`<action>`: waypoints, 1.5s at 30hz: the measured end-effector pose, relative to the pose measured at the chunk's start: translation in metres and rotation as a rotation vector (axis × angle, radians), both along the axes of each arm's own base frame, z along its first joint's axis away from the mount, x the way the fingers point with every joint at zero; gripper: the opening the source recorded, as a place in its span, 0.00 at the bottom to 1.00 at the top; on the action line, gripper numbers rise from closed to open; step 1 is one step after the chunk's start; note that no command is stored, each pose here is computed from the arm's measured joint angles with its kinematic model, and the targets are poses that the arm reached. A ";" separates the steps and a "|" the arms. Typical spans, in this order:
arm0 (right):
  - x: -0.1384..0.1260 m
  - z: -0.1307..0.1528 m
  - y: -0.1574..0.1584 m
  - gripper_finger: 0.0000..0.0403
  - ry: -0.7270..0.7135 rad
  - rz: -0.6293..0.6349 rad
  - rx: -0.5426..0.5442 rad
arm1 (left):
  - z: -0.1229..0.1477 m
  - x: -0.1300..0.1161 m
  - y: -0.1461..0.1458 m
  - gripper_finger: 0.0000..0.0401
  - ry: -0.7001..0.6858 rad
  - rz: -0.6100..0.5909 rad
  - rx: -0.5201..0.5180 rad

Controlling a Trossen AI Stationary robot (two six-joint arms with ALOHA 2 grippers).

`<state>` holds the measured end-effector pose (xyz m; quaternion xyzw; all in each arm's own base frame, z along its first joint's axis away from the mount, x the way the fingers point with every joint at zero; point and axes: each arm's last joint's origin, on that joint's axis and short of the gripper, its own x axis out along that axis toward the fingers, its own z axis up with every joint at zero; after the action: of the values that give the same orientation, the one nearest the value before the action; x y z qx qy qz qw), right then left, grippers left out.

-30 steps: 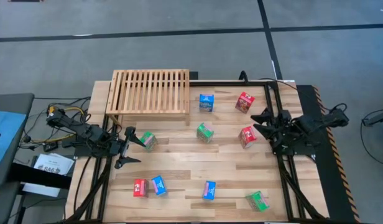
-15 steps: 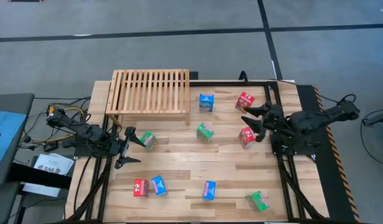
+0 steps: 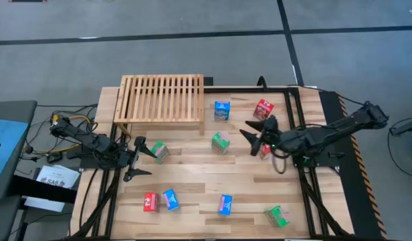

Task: Stack cereal on shelf
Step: Put the top right green cereal box on the shelf

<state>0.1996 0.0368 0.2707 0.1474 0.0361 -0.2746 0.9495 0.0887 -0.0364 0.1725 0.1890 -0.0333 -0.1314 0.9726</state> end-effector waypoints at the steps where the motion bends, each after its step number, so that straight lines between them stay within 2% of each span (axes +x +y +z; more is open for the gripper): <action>1: 0.005 -0.003 0.000 0.63 0.017 -0.011 0.008 | 0.000 0.000 0.000 0.79 0.000 0.000 0.000; 7: 0.034 -0.006 -0.003 0.63 0.124 -0.062 0.061 | 0.000 0.000 0.000 0.79 0.000 0.000 0.000; 14: 0.070 0.010 -0.011 0.63 0.288 -0.045 0.076 | 0.000 0.000 0.000 0.79 0.000 0.000 0.000; 18: 0.086 0.014 -0.017 0.63 0.348 -0.018 0.143 | 0.000 0.000 0.000 0.79 0.000 0.000 0.000; 26: 0.106 0.000 -0.034 0.63 0.415 0.052 0.319 | 0.000 0.000 0.000 0.79 0.000 0.000 0.000; 32: 0.116 -0.016 -0.044 0.65 0.454 0.062 0.366 | 0.000 0.000 0.000 0.79 0.000 0.000 0.000; 36: 0.116 -0.017 -0.045 0.70 0.458 0.059 0.367 | 0.000 0.000 0.000 0.79 0.000 0.001 0.000; 45: 0.112 -0.021 -0.038 0.92 0.507 0.043 0.369 | 0.000 0.000 0.000 0.79 0.000 0.000 0.000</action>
<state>0.3120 -0.0013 0.2499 0.2434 0.3242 -0.2715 0.8729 0.0887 -0.0364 0.1725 0.1891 -0.0331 -0.1313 0.9726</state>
